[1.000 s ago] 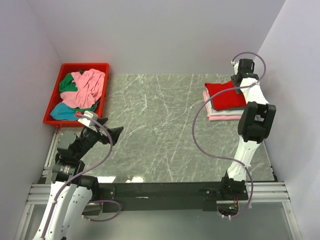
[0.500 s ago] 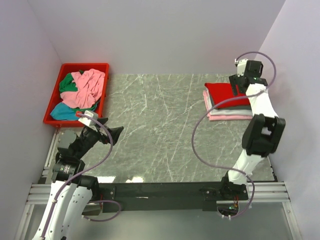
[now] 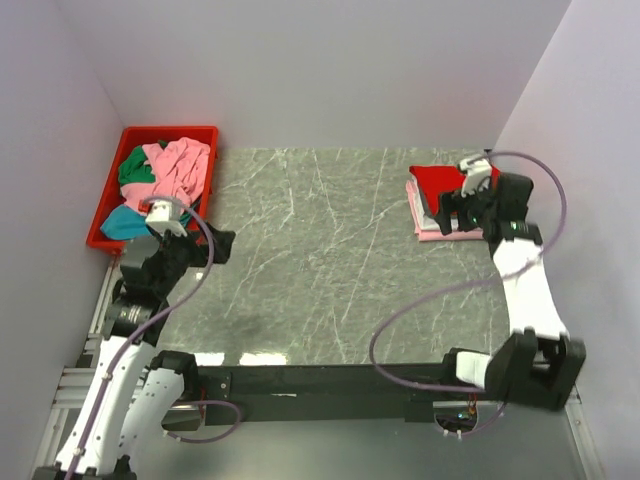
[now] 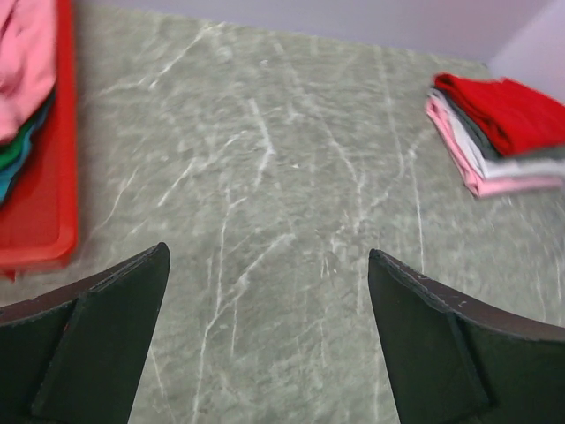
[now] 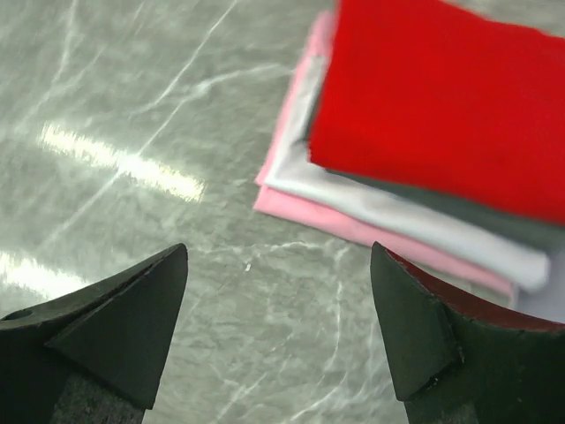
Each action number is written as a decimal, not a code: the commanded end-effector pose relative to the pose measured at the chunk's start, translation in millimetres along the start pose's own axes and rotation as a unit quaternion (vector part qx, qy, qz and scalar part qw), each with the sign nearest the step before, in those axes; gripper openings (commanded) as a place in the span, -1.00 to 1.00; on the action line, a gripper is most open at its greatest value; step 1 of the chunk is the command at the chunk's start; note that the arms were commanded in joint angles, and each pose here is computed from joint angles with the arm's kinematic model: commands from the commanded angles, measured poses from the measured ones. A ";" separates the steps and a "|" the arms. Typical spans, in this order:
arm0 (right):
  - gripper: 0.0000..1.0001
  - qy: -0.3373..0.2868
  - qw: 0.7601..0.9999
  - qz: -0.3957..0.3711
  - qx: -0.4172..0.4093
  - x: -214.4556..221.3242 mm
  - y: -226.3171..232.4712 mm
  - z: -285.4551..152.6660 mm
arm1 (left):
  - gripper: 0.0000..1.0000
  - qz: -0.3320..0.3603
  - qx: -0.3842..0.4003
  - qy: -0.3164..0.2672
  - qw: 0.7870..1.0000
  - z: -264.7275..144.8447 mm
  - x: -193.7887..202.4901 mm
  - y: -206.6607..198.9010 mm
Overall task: Fold and stack the t-shirts
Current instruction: Reset both grippers
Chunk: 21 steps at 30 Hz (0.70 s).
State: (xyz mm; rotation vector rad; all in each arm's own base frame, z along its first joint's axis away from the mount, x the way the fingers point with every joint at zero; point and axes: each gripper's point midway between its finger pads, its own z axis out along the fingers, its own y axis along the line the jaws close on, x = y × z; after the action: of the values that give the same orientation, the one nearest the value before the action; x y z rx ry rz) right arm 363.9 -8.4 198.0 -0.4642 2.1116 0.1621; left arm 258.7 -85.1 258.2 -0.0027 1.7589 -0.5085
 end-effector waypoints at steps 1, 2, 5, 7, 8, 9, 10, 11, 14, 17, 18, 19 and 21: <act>0.80 -0.124 0.981 0.040 0.142 -48.2 -27.5 -48.9 | 0.99 -0.072 -0.100 -0.015 0.992 3.3 -24.1 23.9; 0.87 -0.139 0.973 0.066 0.174 -49.1 -35.0 -57.3 | 0.99 -0.078 -0.103 -0.013 0.992 4.3 -25.0 24.0; 0.88 -0.143 0.964 0.127 0.185 -35.8 -29.3 -71.1 | 0.99 -0.083 -0.134 -0.015 0.987 5.4 -32.0 32.8; 0.87 -0.156 0.957 0.152 0.190 -32.3 -23.7 -78.9 | 0.99 -0.070 -0.137 -0.014 0.988 4.8 -35.8 33.7; 0.87 -0.164 0.955 0.154 0.192 -33.5 -22.4 -82.0 | 0.99 -0.064 -0.147 -0.012 0.987 2.8 -35.0 37.1; 0.87 -0.167 0.953 0.156 0.197 -31.0 -22.1 -84.8 | 0.99 -0.050 -0.148 -0.014 0.988 -0.1 -36.2 38.1; 0.87 -0.183 0.948 0.166 0.202 -35.0 -20.3 -93.2 | 0.99 -0.045 -0.149 -0.014 0.988 -2.2 -35.8 38.8; 0.87 -0.191 0.944 0.171 0.208 -36.2 -20.7 -97.0 | 0.99 -0.041 -0.155 -0.015 0.987 -4.2 -34.9 41.3; 0.87 -0.194 0.939 0.194 0.209 -32.5 -15.6 -103.3 | 0.99 -0.030 -0.148 -0.018 0.988 -11.3 -32.4 39.4; 0.87 -0.190 0.932 0.209 0.227 -26.5 -19.0 -107.0 | 0.99 -0.030 -0.143 -0.018 0.989 -13.2 -30.0 38.1; 0.88 -0.189 0.930 0.212 0.233 -24.3 -20.8 -106.9 | 0.99 -0.032 -0.139 -0.021 0.990 -14.6 -30.1 36.4; 0.88 -0.189 0.928 0.214 0.241 -22.8 -23.2 -107.6 | 0.99 -0.034 -0.139 -0.021 0.989 -15.2 -29.4 36.3; 0.88 -0.191 0.923 0.221 0.252 -22.4 -27.2 -108.8 | 0.99 -0.036 -0.135 -0.023 0.990 -16.7 -29.1 34.8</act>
State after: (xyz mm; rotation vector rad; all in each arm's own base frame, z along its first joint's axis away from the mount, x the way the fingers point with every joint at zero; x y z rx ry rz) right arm 301.8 -47.8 276.8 0.2449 1.7793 -0.0041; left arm 261.4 -41.4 271.7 -0.2789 1.7966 -0.3202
